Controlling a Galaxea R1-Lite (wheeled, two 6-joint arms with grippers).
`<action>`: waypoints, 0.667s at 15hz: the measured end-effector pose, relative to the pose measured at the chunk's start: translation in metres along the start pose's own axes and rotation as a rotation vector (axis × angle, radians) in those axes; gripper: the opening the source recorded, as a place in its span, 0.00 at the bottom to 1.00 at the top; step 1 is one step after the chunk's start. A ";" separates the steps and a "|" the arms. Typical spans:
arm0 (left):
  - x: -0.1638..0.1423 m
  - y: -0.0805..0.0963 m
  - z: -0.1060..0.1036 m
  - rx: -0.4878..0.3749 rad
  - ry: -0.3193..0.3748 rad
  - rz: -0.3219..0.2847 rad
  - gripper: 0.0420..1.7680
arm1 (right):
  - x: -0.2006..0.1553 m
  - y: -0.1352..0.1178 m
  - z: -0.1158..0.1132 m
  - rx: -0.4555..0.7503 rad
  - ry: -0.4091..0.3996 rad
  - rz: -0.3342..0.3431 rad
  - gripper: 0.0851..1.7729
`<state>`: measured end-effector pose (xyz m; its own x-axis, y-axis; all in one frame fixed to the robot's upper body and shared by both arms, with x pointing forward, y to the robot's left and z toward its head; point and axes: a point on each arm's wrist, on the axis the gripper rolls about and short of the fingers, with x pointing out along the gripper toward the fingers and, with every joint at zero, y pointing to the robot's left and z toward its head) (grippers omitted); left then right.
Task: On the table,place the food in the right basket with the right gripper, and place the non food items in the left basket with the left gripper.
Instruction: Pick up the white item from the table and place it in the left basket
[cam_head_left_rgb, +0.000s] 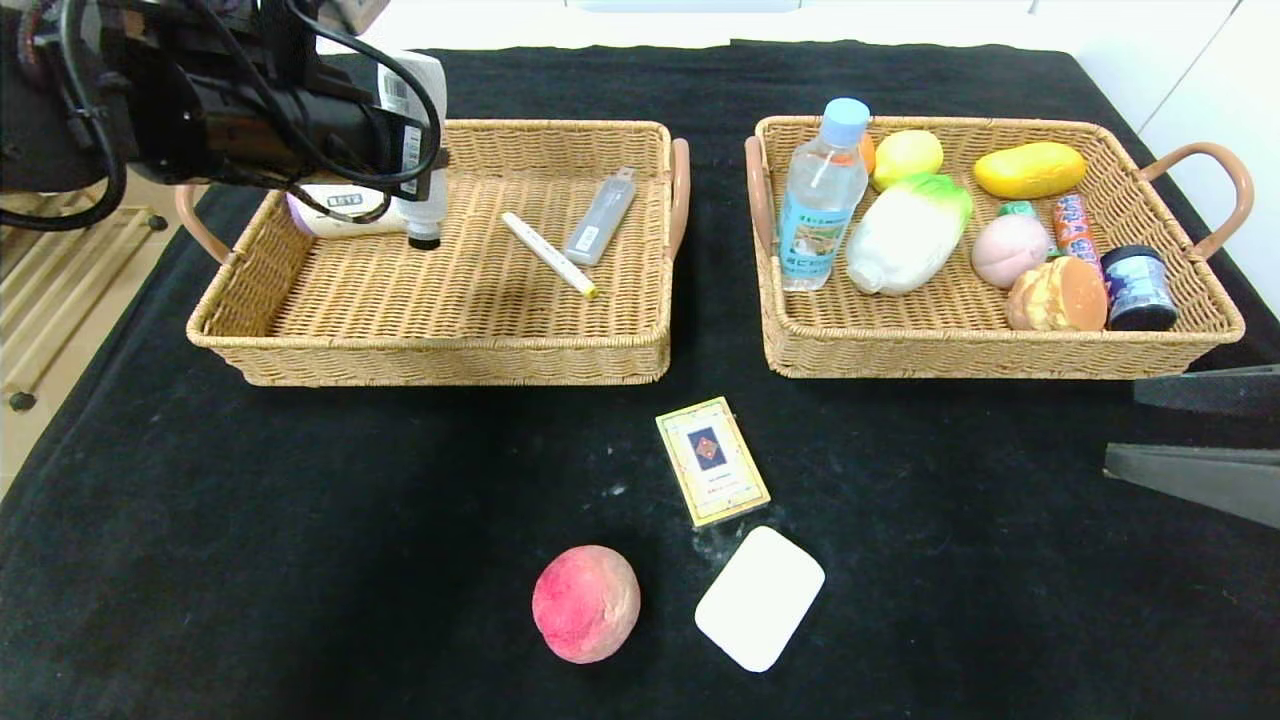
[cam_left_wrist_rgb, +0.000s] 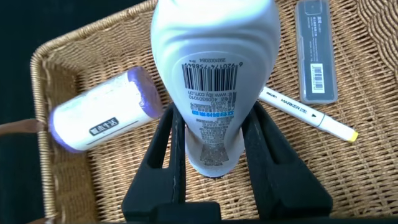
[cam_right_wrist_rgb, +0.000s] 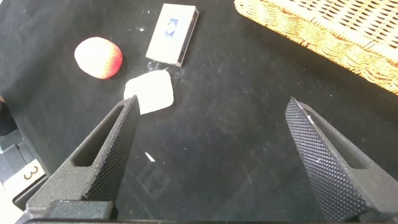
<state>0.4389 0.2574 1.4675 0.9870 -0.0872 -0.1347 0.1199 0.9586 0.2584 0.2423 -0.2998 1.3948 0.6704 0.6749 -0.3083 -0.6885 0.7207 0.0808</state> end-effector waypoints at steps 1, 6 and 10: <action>0.002 0.000 -0.001 -0.002 0.004 -0.002 0.35 | 0.000 0.000 0.000 0.000 0.000 0.000 0.96; 0.006 0.000 -0.004 -0.005 0.012 -0.001 0.35 | 0.000 0.000 -0.001 0.000 0.001 0.002 0.96; 0.006 0.000 -0.004 -0.005 0.014 -0.002 0.35 | 0.000 0.000 -0.001 0.000 0.001 0.003 0.96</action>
<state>0.4441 0.2581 1.4627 0.9853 -0.0853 -0.1482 0.1213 0.9597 0.2536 0.2420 -0.2996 1.3942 0.6682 0.6766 -0.3094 -0.6901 0.7190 0.0821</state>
